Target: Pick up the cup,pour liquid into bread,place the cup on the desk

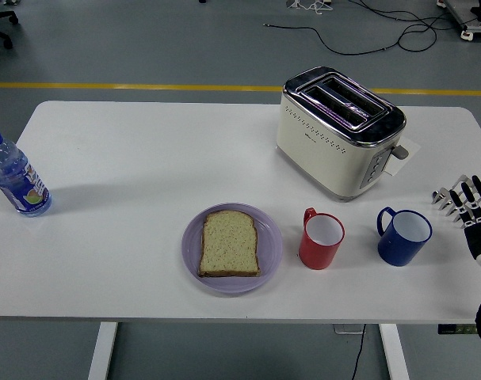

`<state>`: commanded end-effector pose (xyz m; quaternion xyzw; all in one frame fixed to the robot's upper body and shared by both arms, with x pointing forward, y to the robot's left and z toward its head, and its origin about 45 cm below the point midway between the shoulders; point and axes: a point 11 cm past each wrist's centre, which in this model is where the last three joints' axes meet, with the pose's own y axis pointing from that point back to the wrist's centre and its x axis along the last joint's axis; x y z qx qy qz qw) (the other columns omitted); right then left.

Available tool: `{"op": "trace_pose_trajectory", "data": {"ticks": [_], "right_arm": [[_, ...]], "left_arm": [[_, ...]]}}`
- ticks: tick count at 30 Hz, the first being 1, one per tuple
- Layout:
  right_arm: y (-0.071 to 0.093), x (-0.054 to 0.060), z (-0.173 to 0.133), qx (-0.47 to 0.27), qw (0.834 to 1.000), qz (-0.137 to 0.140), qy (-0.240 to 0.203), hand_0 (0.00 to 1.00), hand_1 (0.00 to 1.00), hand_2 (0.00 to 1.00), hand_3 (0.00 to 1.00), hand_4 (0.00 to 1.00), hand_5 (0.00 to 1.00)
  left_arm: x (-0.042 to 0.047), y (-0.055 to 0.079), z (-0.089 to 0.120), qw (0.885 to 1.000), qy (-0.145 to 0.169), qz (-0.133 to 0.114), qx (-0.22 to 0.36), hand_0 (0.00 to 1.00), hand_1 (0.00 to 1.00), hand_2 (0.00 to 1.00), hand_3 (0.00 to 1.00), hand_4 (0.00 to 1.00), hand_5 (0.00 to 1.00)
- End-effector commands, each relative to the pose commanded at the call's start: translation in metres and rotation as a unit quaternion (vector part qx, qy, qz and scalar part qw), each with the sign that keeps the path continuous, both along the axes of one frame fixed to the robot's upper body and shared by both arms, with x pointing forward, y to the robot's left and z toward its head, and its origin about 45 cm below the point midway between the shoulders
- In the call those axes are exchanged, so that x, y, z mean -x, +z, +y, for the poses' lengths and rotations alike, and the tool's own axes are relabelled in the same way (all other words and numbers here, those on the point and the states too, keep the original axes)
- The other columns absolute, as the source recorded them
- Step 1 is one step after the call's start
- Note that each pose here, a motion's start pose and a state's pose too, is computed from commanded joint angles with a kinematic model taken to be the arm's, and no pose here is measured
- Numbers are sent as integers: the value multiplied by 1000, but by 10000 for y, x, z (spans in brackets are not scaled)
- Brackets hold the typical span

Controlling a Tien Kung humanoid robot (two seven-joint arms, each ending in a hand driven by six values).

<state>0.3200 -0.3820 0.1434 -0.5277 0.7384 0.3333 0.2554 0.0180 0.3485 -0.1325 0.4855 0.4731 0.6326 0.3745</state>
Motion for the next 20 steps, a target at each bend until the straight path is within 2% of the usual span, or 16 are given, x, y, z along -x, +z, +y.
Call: {"op": "trace_pose_trajectory", "data": {"ticks": [20], "right_arm": [[-55, 37, -18, -5, 1000, 5, -10, 668, 585, 656, 602, 589, 152]], "left_arm": [[76, -5, 1, 1000, -6, 8, -1, 635, 643, 657, 509, 237, 852]]}}
